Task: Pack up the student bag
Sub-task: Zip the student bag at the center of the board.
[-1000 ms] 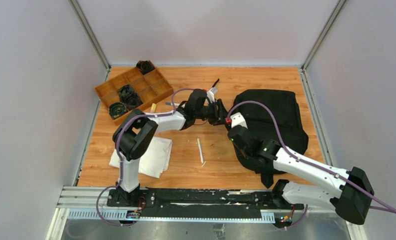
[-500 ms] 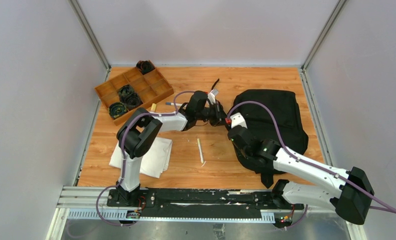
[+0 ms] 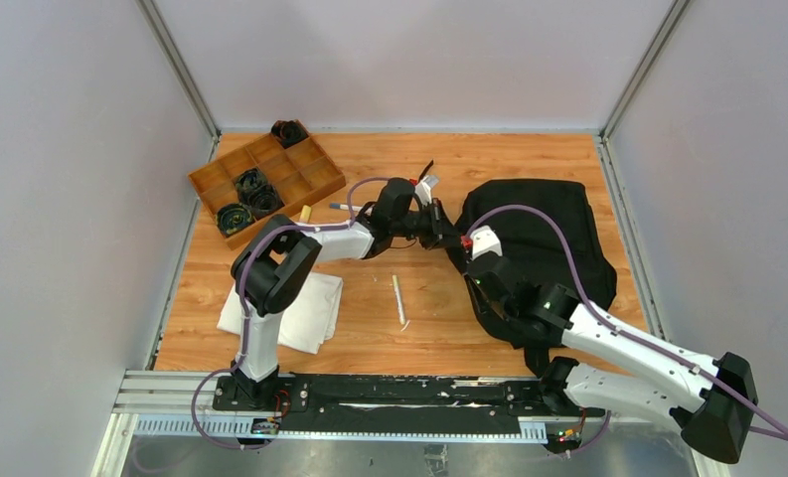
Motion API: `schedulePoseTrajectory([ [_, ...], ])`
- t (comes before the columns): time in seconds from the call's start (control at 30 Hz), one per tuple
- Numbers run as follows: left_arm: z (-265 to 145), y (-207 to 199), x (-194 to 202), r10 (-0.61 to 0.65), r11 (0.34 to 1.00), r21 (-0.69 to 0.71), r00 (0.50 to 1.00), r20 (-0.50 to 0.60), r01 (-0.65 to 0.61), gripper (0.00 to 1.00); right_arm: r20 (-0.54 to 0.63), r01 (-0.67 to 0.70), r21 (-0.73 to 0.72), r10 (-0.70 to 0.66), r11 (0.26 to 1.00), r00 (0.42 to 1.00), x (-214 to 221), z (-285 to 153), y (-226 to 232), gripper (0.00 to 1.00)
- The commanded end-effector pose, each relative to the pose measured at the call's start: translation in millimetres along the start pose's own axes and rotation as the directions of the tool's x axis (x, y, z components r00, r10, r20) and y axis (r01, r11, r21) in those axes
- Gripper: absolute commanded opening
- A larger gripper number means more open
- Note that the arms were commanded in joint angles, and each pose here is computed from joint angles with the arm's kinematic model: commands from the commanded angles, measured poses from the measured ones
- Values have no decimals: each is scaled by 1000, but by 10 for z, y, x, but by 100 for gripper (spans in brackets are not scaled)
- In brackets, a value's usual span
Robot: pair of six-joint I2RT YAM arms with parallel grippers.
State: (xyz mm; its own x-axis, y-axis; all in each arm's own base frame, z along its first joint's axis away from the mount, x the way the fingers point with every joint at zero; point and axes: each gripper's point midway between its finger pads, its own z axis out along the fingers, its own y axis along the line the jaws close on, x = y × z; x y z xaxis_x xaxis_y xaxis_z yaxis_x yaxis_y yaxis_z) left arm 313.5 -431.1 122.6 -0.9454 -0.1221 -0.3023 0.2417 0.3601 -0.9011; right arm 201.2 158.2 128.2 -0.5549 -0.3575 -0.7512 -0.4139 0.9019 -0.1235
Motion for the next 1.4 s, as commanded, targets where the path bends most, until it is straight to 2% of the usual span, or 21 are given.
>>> schedulePoseTrajectory([
  [0.0, -48, -327, -425, 82, 994, 56, 990, 111, -89, 0, -83, 2, -51, -6, 999, 997, 249, -78, 37, 0],
  [0.23, -79, -437, -533, 105, 991, 68, 984, 141, -116, 0, -101, -9, -42, 5, 999, 995, 305, -89, 21, 0],
  [0.53, 6, -126, -703, 86, 995, 28, 984, 154, -91, 0, -78, -15, -47, 11, 999, 997, 253, -147, 3, 0],
  [0.8, 108, -135, -812, 116, 992, 37, 980, 163, -123, 0, -71, -19, -15, 17, 1000, 997, 246, -145, -56, 0],
  [0.83, 101, -132, -805, 122, 991, 35, 979, 162, -129, 0, -69, -24, -6, 23, 1000, 997, 235, -143, -65, 7],
  [0.87, 95, -139, -806, 130, 990, 34, 978, 165, -137, 6, -64, -28, 0, 28, 1000, 998, 217, -145, -73, 20],
  [0.93, 61, -164, -812, 147, 987, 30, 974, 173, -155, 27, -53, -34, 3, 34, 999, 998, 165, -153, -75, 43],
  [1.0, 19, -173, -816, 170, 985, 6, 970, 173, -173, 41, -36, -41, 5, 41, 999, 999, 89, -170, -76, 54],
  [1.03, -5, -164, -815, 192, 981, -18, 966, 172, -192, 47, -27, -43, 7, 43, 999, 999, 46, -180, -79, 57],
  [1.13, -132, -151, -867, 250, 967, -103, 950, 189, -234, 57, 0, -46, 4, 46, 999, 999, -100, -219, -75, 61],
  [1.37, -596, -132, -949, 388, 889, -337, 902, 192, -311, 64, 79, -49, -6, 50, 999, 996, -487, -348, -74, 62],
])
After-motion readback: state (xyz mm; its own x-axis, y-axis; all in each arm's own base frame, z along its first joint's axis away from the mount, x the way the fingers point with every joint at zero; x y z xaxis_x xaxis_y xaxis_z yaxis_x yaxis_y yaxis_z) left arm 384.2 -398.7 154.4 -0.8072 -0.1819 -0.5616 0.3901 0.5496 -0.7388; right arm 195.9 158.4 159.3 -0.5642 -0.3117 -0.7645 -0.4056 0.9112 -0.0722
